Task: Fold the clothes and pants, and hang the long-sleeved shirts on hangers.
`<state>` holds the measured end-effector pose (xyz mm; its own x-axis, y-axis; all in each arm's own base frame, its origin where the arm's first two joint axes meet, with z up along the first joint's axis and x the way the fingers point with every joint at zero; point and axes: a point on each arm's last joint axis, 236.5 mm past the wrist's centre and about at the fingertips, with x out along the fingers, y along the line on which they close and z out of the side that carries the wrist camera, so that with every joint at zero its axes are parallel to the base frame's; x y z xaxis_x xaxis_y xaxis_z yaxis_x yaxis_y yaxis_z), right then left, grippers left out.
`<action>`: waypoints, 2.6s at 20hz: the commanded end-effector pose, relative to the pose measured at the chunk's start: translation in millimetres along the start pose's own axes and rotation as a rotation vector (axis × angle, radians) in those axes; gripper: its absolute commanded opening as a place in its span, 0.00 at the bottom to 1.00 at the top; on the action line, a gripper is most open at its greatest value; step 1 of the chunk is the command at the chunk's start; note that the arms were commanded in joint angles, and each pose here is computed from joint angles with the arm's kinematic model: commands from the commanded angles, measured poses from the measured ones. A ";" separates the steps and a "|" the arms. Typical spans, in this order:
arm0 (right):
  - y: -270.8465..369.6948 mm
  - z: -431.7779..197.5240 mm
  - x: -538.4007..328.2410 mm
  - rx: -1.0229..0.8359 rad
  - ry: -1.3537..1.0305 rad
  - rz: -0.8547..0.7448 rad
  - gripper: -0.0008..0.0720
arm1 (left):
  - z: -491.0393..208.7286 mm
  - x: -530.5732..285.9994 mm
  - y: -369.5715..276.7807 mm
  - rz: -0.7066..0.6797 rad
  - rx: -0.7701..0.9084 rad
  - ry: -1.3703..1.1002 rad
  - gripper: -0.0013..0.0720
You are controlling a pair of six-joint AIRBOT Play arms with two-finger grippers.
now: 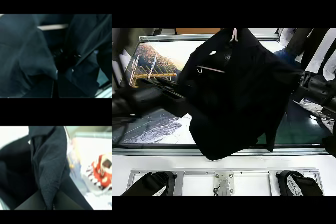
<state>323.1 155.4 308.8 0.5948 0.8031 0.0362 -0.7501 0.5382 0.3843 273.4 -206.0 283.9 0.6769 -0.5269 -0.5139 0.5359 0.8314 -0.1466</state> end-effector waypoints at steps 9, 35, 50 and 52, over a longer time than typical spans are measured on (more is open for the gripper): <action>40.7 68.2 -13.7 -0.237 -0.156 -0.021 0.02 | 12.2 76.8 -46.1 -0.140 -0.053 0.043 0.71; -39.8 287.9 -361.8 -0.813 -0.681 -1.532 0.02 | 16.6 72.2 20.4 0.000 -0.114 0.051 0.04; -46.3 288.8 -503.6 -0.739 -0.750 -1.850 0.02 | 0.6 83.3 22.6 0.007 -0.117 0.120 0.04; -47.2 283.8 -509.1 -0.719 -0.730 -1.857 0.02 | -3.8 82.7 22.7 0.009 -0.117 0.139 0.04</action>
<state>144.6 -344.5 540.7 0.4324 -0.7622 0.4817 0.8507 0.5219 0.0622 343.1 -231.9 239.8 0.6163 -0.5043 -0.6049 0.4655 0.8528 -0.2366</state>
